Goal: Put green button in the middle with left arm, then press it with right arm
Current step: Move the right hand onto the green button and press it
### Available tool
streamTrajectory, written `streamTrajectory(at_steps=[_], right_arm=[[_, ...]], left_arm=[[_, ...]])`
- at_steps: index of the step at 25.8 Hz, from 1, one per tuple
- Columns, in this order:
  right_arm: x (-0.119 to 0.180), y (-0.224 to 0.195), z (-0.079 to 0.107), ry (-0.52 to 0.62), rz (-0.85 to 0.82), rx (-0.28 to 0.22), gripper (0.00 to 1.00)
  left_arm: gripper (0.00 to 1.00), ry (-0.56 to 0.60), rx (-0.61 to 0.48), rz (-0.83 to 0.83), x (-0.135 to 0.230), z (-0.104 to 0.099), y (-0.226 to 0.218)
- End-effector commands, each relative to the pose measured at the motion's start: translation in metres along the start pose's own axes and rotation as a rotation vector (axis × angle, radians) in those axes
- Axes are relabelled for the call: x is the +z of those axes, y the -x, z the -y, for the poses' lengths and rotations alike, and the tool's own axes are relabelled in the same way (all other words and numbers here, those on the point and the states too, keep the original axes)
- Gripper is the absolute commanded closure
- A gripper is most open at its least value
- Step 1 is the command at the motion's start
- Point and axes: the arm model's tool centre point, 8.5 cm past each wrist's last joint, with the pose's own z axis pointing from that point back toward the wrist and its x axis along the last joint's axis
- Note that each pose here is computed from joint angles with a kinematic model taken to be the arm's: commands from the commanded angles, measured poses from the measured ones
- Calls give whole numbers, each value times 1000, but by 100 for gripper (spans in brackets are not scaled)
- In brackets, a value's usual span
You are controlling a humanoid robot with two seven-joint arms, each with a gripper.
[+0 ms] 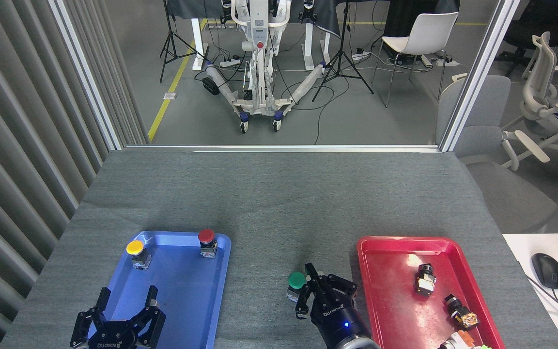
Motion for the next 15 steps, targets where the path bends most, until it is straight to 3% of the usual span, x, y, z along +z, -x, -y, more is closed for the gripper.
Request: streamTrajectory(at_steps=[1, 5, 15], right_arm=[[-1, -9, -17, -50, -12, 3, 100], [-3, -13, -33, -99, -23, 6, 100], [-4, -15, -35, -106, -20, 2, 100]], left_arm=[[1, 19, 0, -8, 0, 3, 4], [1, 28, 4, -7, -2, 4, 4], [1, 77, -6, -7, -13, 5, 7]])
